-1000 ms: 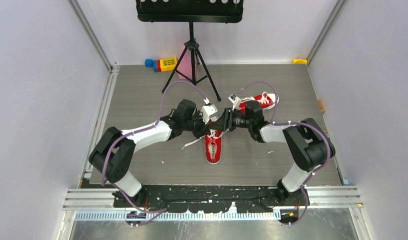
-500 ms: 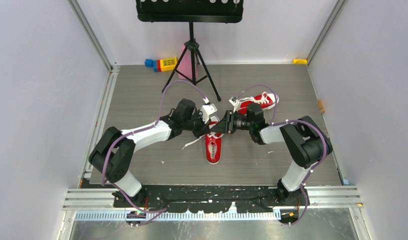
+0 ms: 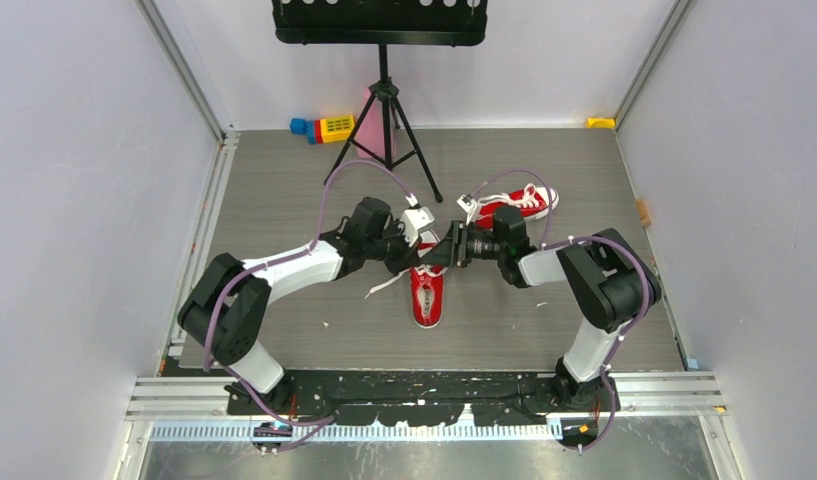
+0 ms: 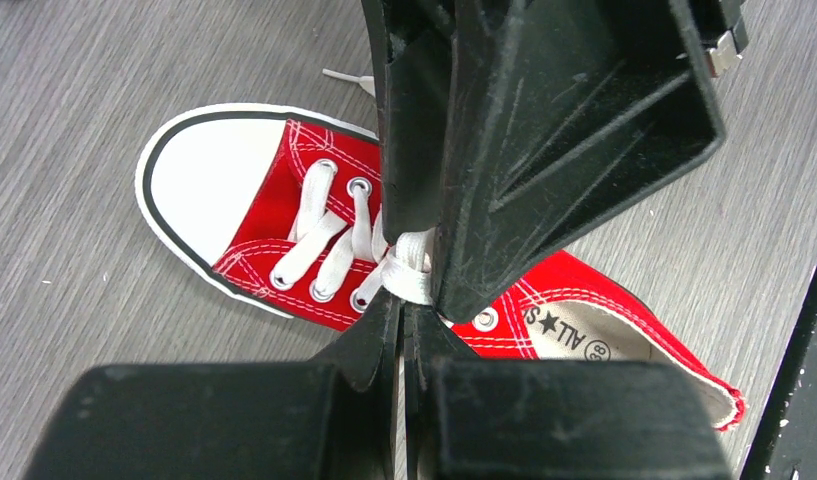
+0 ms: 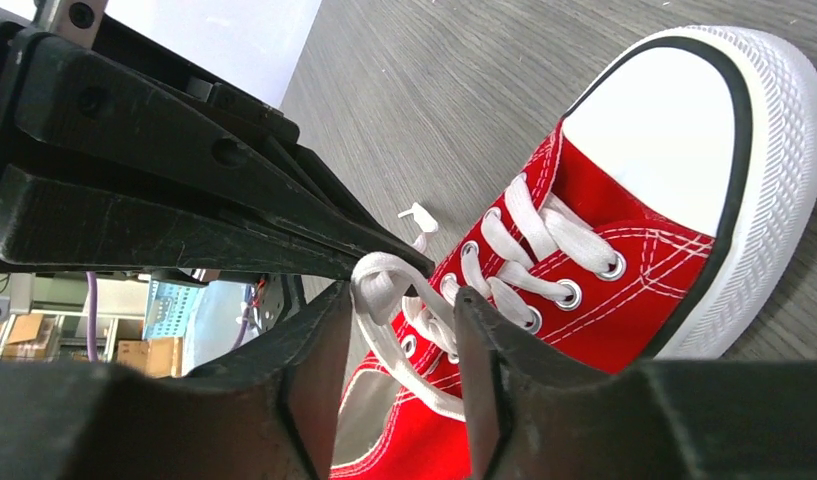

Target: Tie the shoes

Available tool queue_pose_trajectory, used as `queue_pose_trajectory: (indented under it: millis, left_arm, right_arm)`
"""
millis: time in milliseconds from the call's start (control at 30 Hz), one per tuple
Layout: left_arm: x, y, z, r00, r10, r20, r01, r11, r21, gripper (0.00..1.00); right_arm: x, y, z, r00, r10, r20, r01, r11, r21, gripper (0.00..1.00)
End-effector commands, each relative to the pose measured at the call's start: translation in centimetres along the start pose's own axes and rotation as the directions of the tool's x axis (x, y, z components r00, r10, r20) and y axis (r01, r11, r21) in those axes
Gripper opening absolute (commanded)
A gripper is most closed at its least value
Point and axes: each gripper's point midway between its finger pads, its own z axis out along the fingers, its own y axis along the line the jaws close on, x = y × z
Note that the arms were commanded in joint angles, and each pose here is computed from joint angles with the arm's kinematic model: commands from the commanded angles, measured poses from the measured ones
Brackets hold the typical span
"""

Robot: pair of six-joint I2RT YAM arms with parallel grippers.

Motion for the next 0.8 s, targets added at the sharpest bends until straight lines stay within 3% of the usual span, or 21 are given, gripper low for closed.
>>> queue_pose_trajectory:
  millis: [0, 167, 467, 633, 767]
  left_arm:
    - [-2.7, -0.7, 0.1, 0.995, 0.039, 0.090, -0.043, 0.998, 0.048, 0.00]
    - [-2.8, -1.0, 0.0, 0.995, 0.040, 0.097, -0.047, 0.997, 0.064, 0.00]
    - [-2.7, -1.0, 0.3, 0.995, 0.037, 0.088, -0.043, 0.997, 0.069, 0.00]
    - [-2.4, -0.6, 0.3, 0.997, 0.035, 0.074, -0.038, 0.998, 0.049, 0.00]
    - [-2.2, -0.1, 0.0, 0.998, 0.022, 0.054, -0.023, 1.000, 0.010, 0.07]
  right_arm:
    - [-2.0, 1.0, 0.9, 0.997, -0.071, 0.032, 0.073, 0.996, -0.056, 0.44]
    - [-2.1, 1.6, 1.2, 0.997, -0.066, 0.035, 0.070, 0.991, -0.113, 0.42]
    - [-2.2, 1.8, 1.2, 0.997, -0.065, 0.034, 0.068, 0.990, -0.122, 0.20]
    - [-2.4, 1.6, 1.0, 0.996, -0.074, 0.041, 0.078, 0.993, -0.092, 0.02]
    - [-2.7, 1.3, 0.7, 0.994, -0.095, 0.055, 0.098, 0.994, -0.045, 0.00]
